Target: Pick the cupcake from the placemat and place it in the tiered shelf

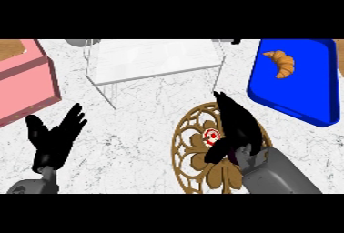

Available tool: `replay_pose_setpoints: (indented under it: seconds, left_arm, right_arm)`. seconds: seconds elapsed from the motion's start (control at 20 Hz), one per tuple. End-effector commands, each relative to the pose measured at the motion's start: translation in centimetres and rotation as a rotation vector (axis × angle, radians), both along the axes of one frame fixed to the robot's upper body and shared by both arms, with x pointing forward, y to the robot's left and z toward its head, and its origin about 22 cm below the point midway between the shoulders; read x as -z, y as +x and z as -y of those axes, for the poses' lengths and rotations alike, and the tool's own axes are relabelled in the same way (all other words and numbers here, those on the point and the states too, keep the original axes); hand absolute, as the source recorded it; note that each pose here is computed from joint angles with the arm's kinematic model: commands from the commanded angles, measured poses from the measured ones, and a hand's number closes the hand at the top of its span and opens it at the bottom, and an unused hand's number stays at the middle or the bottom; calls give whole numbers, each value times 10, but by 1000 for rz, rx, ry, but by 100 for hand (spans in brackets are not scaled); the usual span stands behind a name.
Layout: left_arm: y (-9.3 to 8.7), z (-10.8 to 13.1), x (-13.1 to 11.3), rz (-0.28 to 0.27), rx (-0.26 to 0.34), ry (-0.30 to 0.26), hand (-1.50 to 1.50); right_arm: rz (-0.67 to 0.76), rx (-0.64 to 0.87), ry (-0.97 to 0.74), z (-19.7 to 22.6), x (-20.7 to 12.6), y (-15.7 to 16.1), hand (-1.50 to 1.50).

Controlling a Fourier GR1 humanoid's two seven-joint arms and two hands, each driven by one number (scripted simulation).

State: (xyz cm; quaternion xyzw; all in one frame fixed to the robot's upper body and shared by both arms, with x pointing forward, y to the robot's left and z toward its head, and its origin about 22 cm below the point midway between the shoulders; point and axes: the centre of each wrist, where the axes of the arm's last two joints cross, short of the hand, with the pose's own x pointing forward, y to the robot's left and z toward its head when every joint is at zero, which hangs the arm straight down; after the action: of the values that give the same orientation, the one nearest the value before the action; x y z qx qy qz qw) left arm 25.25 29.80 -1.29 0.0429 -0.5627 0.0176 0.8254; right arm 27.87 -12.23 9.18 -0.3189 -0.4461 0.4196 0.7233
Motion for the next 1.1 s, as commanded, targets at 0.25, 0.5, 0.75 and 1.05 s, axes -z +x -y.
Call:
replay_pose_setpoints:
  seconds: [0.25, 0.5, 0.75, 1.05]
  left_arm:
    - [-13, 6, 18, -86, -10, 2, 0]
    - [-12, 2, 10, -75, -8, 0, 0]
    - [-5, 4, 3, -80, -15, 0, 0]
    - [-7, 0, 11, -97, -4, -3, 0]
  right_arm:
    - [10, 23, 16, -11, 13, 11, -150]
    - [12, 4, 12, -26, 45, 7, -150]
    - [-126, -268, -98, -12, 53, -4, 150]
    - [-34, -248, 31, -21, 62, -1, 150]
